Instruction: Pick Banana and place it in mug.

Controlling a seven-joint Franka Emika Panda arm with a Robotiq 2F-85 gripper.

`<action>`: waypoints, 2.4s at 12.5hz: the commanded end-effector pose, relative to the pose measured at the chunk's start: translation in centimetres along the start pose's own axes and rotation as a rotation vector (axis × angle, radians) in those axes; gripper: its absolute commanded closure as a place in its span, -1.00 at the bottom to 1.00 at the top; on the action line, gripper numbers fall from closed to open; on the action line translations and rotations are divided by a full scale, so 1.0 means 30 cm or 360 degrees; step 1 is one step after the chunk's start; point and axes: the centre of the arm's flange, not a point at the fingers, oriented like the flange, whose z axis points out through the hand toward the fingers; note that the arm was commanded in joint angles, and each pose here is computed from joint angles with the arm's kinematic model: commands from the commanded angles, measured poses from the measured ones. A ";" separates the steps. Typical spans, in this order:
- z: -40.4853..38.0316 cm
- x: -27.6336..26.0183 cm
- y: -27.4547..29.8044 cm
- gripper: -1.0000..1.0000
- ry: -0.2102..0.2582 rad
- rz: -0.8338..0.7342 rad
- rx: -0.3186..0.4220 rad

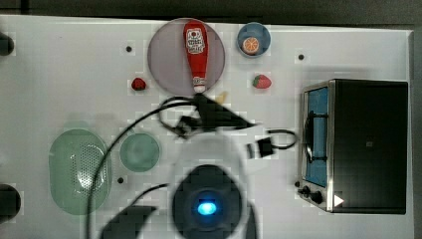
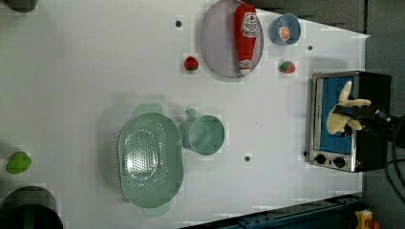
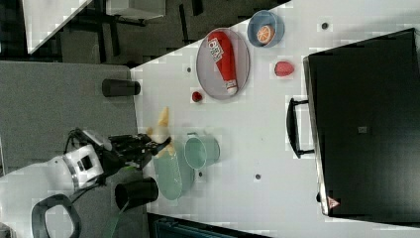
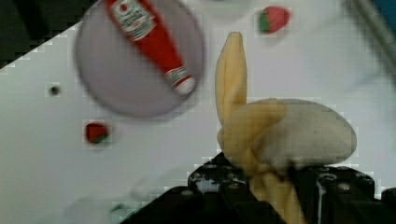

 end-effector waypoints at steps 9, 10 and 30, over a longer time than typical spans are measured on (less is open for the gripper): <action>0.425 -0.508 -0.502 0.43 -0.0261 0.0403 -0.0215; 0.485 -0.516 -0.515 0.43 -0.0285 0.0396 -0.0200; 0.242 -0.156 -0.321 -1.00 -0.0274 0.0530 -0.0226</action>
